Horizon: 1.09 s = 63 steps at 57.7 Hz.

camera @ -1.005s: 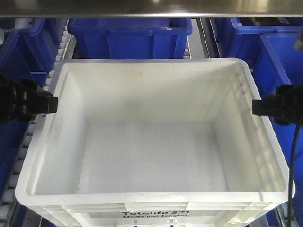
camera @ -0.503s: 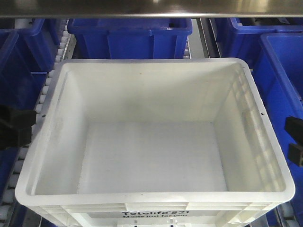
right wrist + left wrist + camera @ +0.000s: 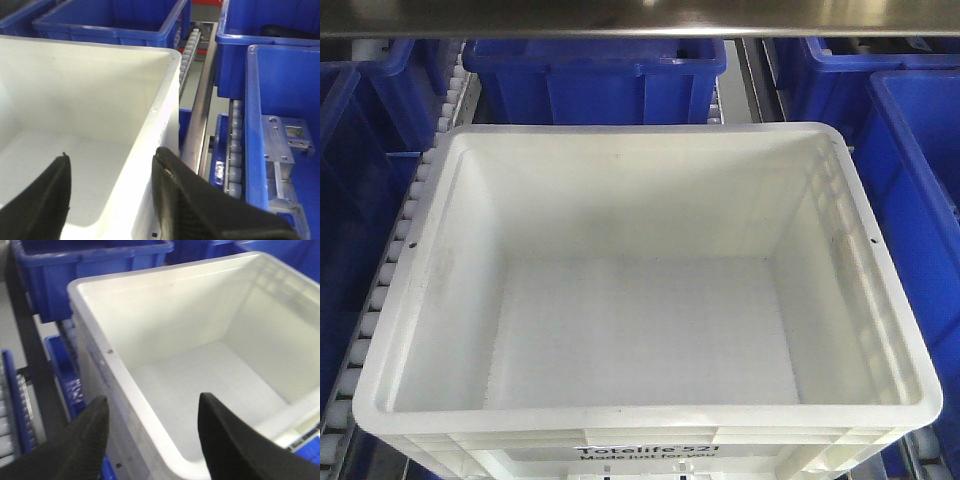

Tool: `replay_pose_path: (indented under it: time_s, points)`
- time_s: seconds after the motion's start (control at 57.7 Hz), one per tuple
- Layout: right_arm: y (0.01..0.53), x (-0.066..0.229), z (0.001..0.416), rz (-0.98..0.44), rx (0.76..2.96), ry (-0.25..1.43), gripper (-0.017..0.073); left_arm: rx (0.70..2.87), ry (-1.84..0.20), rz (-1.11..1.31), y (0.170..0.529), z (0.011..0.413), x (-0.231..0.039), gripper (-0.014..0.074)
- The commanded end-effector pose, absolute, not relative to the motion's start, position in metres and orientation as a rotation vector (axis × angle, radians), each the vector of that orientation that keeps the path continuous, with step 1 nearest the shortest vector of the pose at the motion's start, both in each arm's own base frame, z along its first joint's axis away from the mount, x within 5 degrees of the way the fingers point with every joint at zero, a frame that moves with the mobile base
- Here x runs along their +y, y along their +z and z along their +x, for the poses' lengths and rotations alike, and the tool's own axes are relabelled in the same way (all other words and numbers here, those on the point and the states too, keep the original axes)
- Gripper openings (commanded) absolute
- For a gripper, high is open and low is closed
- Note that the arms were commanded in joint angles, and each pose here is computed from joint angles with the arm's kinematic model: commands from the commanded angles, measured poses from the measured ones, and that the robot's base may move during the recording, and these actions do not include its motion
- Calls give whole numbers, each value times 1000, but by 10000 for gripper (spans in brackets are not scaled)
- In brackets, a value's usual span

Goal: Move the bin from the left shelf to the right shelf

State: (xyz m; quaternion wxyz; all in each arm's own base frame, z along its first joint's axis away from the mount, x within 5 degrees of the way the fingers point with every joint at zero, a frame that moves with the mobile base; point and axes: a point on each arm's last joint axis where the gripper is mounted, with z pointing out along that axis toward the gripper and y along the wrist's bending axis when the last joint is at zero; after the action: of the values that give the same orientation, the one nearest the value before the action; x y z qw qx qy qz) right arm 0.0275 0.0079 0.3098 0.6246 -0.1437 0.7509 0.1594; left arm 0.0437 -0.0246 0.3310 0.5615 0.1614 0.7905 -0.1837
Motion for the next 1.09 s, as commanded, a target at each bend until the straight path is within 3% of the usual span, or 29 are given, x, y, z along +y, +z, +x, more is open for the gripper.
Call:
replay_pose_path:
  time_s: [0.0,0.225,0.399,0.485,0.589,0.624,1.075]
  points:
    - [316,6,21,-325,1614,397,337,1734,-506,404,333,33,-24,388]
    - [290,7,21,-321,1567,415,337,1612,-532,443,295,18,-20,388]
    - [284,10,25,-328,1543,405,302,1603,-532,431,285,21,-21,360]
    - [284,9,25,-333,1549,392,203,1608,-531,434,285,21,-21,262]
    - [284,9,25,-335,1546,387,4,1609,-530,434,285,21,-21,42]
    - [284,9,25,-335,1544,385,-14,1605,-529,433,285,21,-21,-10]
    - [284,9,25,-334,1548,388,-8,1600,-529,431,285,21,-21,-8]
